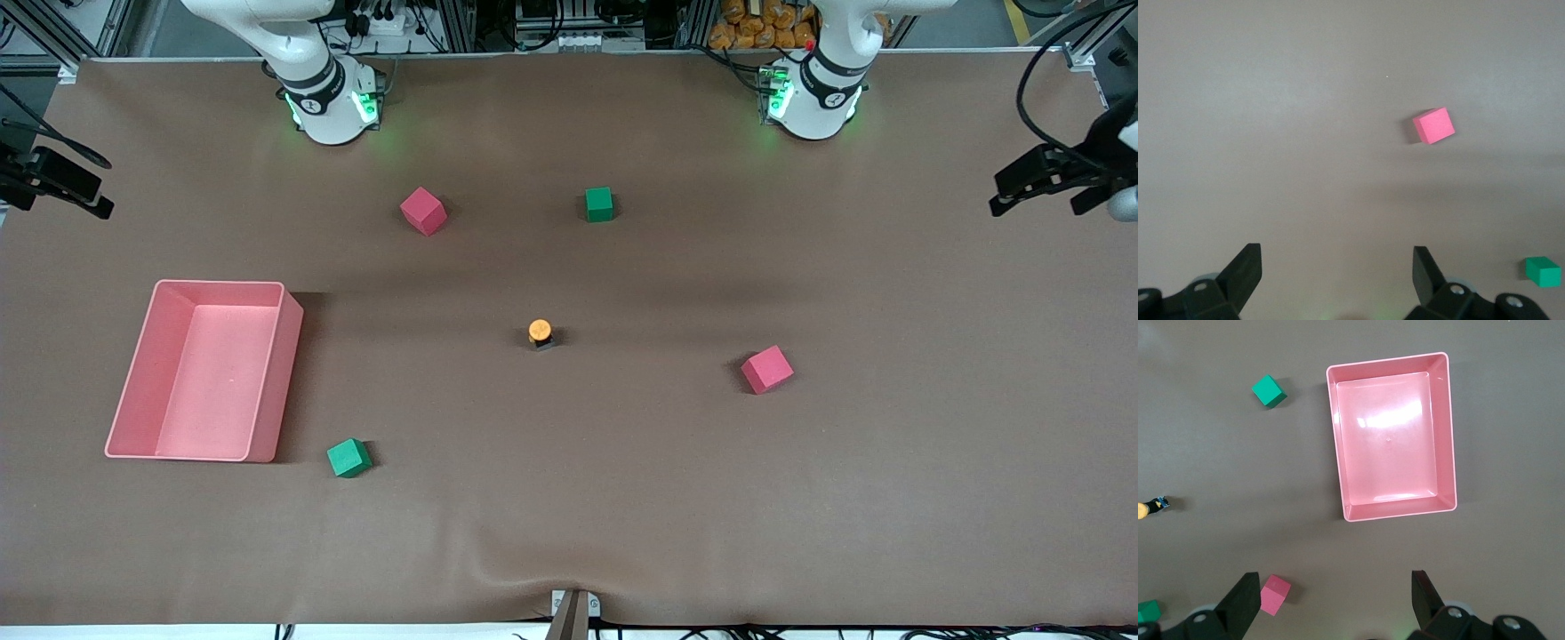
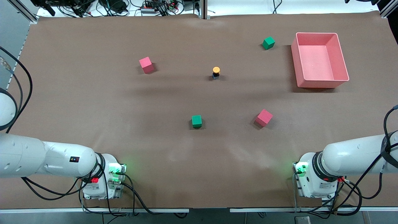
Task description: Place and upright button with both arms
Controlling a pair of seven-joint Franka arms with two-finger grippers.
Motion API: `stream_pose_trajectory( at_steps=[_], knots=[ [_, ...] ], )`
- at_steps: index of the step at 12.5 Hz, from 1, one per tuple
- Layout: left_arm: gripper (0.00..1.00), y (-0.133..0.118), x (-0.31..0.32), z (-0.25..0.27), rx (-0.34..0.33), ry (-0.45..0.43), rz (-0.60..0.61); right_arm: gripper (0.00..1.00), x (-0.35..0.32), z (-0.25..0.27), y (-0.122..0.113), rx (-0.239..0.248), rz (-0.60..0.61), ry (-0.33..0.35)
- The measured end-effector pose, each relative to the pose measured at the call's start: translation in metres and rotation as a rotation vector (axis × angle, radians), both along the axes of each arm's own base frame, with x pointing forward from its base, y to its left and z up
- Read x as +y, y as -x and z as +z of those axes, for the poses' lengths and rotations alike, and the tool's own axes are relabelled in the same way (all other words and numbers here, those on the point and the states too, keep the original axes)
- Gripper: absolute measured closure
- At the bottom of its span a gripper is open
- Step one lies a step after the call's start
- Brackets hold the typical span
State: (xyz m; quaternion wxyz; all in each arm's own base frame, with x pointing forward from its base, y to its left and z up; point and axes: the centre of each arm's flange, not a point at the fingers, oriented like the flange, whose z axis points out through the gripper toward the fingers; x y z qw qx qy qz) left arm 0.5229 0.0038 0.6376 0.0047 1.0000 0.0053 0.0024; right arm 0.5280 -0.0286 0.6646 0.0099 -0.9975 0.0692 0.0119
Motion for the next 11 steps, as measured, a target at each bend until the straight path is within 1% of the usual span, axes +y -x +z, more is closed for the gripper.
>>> stream_pose_trajectory(
  at_steps=[3,9,11],
  knots=[
    [0.0,-0.002,-0.009,0.001,0.007,-0.002,-0.005,0.0,0.0,0.0,0.0,0.0,0.0,0.0],
    [0.0,-0.001,-0.028,0.0,0.015,-0.006,0.103,0.0,-0.001,0.0,0.0,0.0,-0.002,0.0],
    [0.0,0.002,-0.033,0.0,0.018,-0.007,0.113,0.0,0.0,0.0,0.0,0.0,-0.001,0.0]
  ],
)
